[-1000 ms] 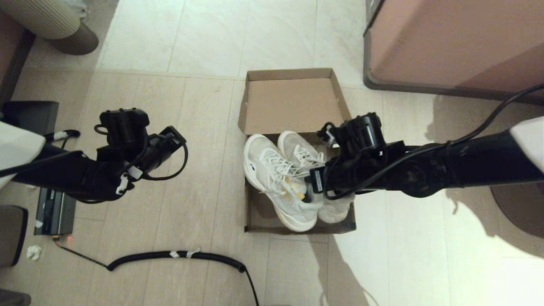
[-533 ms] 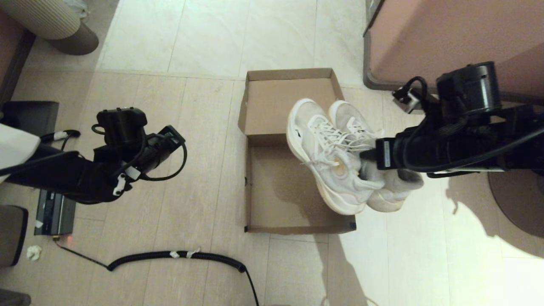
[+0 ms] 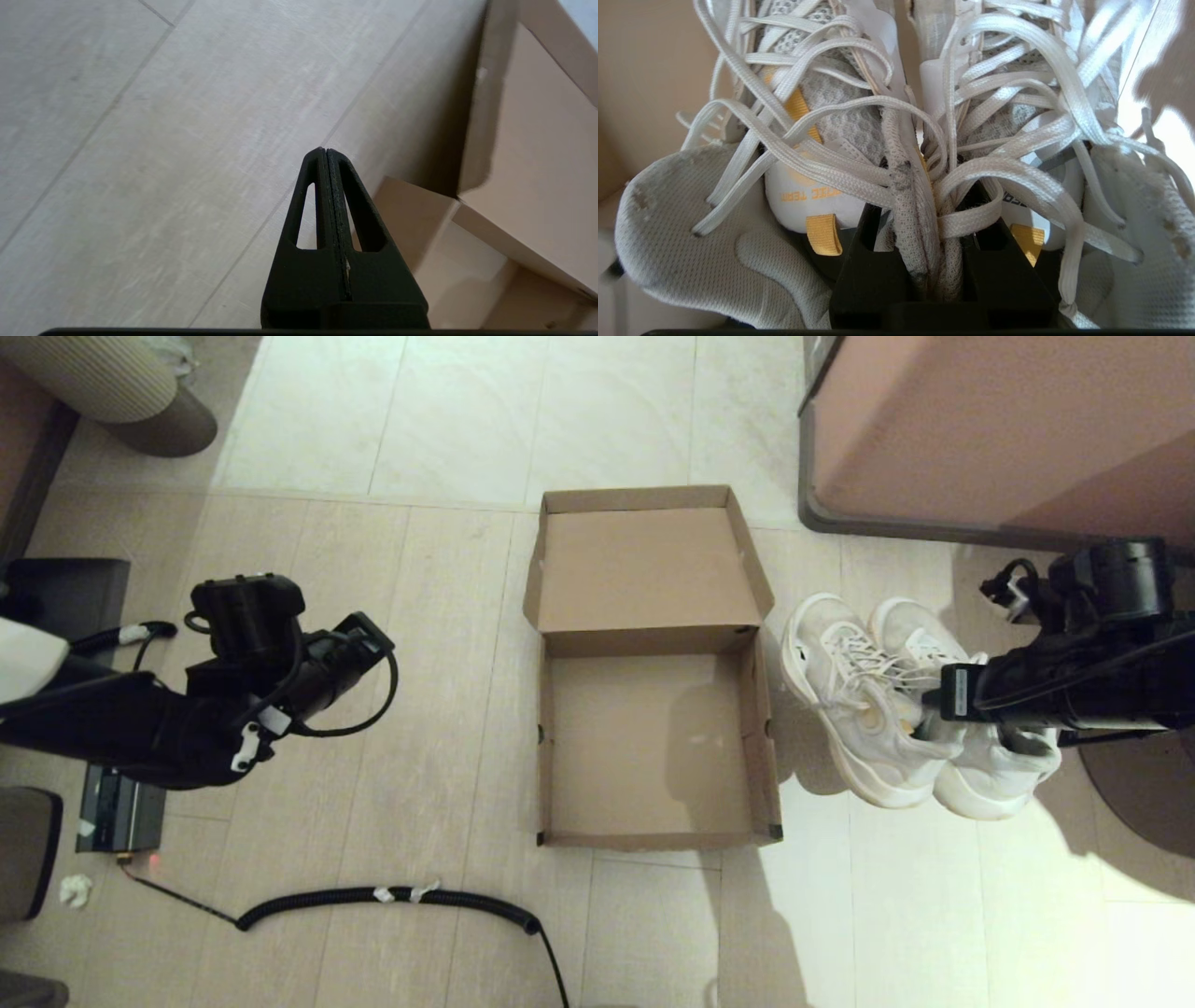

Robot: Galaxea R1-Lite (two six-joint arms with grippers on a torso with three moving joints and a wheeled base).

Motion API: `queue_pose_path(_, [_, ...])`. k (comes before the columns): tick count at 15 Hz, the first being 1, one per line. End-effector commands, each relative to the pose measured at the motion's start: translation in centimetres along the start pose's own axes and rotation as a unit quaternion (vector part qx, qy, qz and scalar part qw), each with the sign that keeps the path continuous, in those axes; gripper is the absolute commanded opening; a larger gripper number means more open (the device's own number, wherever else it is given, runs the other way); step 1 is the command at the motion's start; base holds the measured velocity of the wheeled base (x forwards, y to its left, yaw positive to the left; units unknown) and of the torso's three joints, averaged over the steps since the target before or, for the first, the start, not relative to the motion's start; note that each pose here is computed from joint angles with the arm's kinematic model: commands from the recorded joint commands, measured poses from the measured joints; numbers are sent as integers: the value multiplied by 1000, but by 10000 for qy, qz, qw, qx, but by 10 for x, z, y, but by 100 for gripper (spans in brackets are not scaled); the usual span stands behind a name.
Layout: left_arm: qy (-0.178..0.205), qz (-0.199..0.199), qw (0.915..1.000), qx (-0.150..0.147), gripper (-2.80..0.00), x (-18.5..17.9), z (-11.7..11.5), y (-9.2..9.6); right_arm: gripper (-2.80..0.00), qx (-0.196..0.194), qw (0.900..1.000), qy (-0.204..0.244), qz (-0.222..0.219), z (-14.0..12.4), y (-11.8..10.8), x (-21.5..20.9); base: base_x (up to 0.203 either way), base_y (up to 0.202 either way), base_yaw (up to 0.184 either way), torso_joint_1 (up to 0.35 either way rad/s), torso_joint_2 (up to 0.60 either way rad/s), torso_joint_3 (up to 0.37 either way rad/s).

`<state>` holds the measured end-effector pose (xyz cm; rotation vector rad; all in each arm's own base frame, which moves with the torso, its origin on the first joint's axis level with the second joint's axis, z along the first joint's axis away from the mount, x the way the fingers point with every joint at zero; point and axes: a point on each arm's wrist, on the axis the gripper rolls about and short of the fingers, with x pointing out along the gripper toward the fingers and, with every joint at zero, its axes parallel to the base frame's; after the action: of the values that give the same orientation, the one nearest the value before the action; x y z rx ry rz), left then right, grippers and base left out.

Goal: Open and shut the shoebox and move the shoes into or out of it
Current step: Put the shoes out of the shoe box

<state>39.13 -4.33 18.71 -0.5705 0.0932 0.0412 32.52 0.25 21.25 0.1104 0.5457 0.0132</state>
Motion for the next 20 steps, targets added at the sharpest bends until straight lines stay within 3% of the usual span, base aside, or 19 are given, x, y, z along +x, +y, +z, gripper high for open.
queue_pose_path(1, [-15,-37,10000,-18,-280,1,1,0,-280,88,9994,292,-186,-17,-16,47,0,0,0,0,0,0])
queue_pose_path(6, [211,-128,9997,12,-280,12,-13,1,-280,100,9983,-61,-569,-34,-57,136,0,0,0,0,0,0])
queue_pose_path(13, [187,-222,9996,26,-280,12,-13,-6,-280,257,9948,28,-982,-65,-89,193,0,0,0,0,0,0])
queue_pose_path(14, [177,-224,9996,25,-280,11,-12,-6,-241,267,9946,40,-998,-65,-90,192,0,0,0,0,0,0])
queue_pose_path(15, [170,-227,9996,24,-280,10,-12,-6,0,267,9947,27,-993,-65,-90,192,0,0,0,0,0,0])
queue_pose_path(20, [60,-273,9996,9,-280,4,-3,-10,0,259,9947,-134,-987,-47,-81,144,0,0,0,0,0,0])
